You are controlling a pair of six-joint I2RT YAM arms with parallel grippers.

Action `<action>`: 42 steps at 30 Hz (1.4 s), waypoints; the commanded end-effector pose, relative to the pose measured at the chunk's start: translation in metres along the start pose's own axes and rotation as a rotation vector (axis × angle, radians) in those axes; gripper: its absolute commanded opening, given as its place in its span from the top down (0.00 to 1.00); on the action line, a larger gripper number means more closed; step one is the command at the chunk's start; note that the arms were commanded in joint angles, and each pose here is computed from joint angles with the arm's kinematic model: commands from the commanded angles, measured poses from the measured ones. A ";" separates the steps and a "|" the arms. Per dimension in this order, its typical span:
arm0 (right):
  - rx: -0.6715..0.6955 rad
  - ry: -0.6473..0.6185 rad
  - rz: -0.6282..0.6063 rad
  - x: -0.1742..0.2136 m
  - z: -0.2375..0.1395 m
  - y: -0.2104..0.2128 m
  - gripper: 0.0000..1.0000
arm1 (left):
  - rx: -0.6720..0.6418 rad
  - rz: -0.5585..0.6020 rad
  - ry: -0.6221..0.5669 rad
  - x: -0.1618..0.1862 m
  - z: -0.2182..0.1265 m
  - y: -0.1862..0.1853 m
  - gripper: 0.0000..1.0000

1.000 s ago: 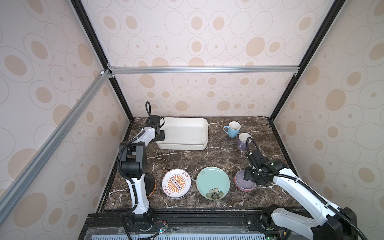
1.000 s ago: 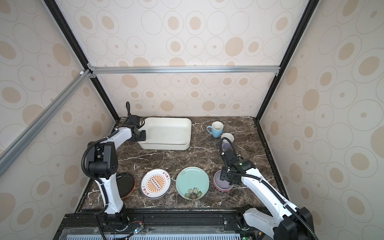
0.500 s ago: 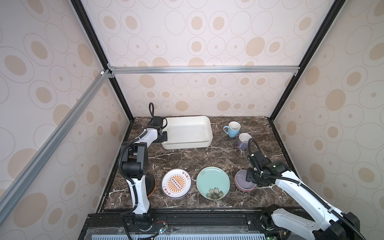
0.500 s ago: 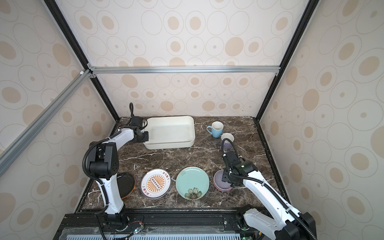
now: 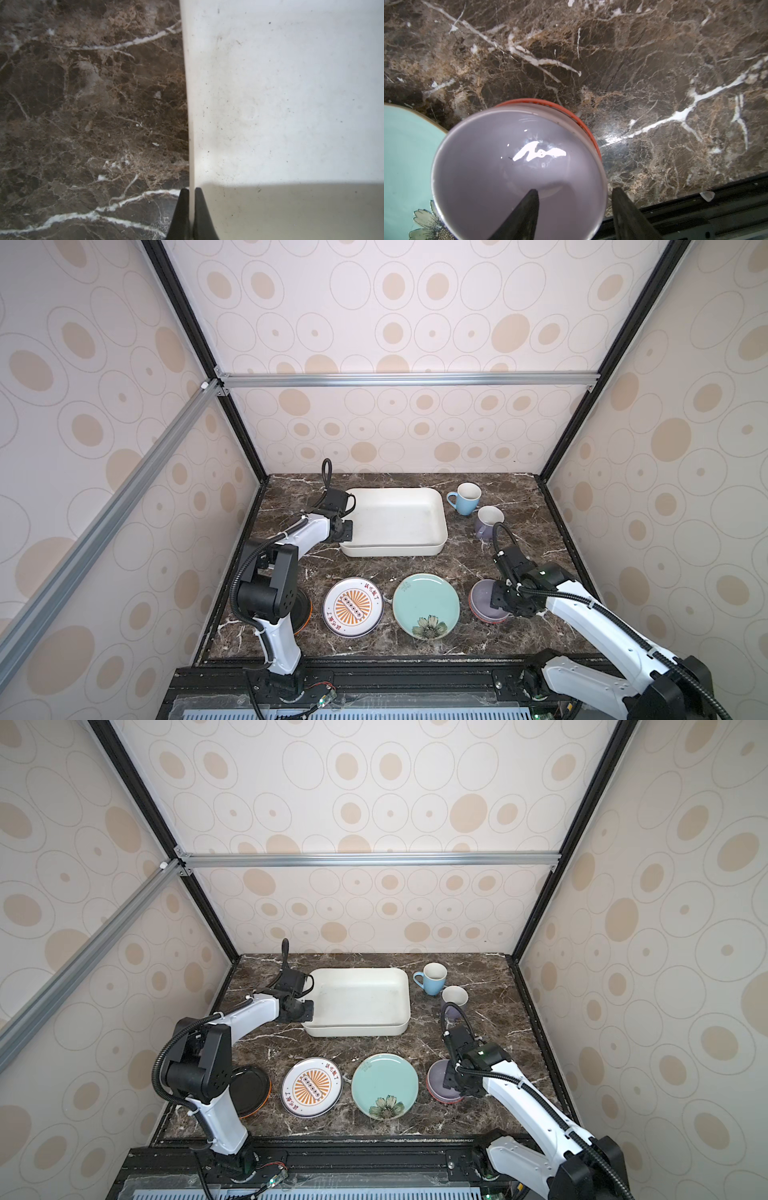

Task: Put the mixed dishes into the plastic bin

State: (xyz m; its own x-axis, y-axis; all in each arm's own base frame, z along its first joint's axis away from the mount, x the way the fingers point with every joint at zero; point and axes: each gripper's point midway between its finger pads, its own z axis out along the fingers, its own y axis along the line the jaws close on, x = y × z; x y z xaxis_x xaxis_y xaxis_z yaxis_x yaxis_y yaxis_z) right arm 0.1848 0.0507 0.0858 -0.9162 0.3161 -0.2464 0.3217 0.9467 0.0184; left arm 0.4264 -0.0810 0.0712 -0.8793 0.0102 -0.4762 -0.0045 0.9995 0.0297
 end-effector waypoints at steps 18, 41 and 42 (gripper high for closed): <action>-0.005 -0.001 0.017 0.001 0.000 -0.002 0.80 | 0.005 0.017 -0.008 0.018 -0.031 -0.008 0.71; -0.097 -0.038 -0.037 -0.026 -0.048 0.023 0.97 | 0.236 0.051 -0.206 -0.052 -0.111 -0.046 0.26; -0.112 -0.043 -0.041 -0.028 -0.051 0.026 0.97 | 0.267 0.056 -0.216 -0.053 -0.116 -0.050 0.18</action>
State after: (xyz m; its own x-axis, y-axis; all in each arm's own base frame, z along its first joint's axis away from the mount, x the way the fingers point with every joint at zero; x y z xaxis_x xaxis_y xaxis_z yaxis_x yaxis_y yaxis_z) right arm 0.2005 0.0614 0.1255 -0.9180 0.2838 -0.2769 0.2759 0.9588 0.0682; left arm 0.4201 -0.1190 0.1593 -0.7994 0.0368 -0.5997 0.1155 0.9889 -0.0934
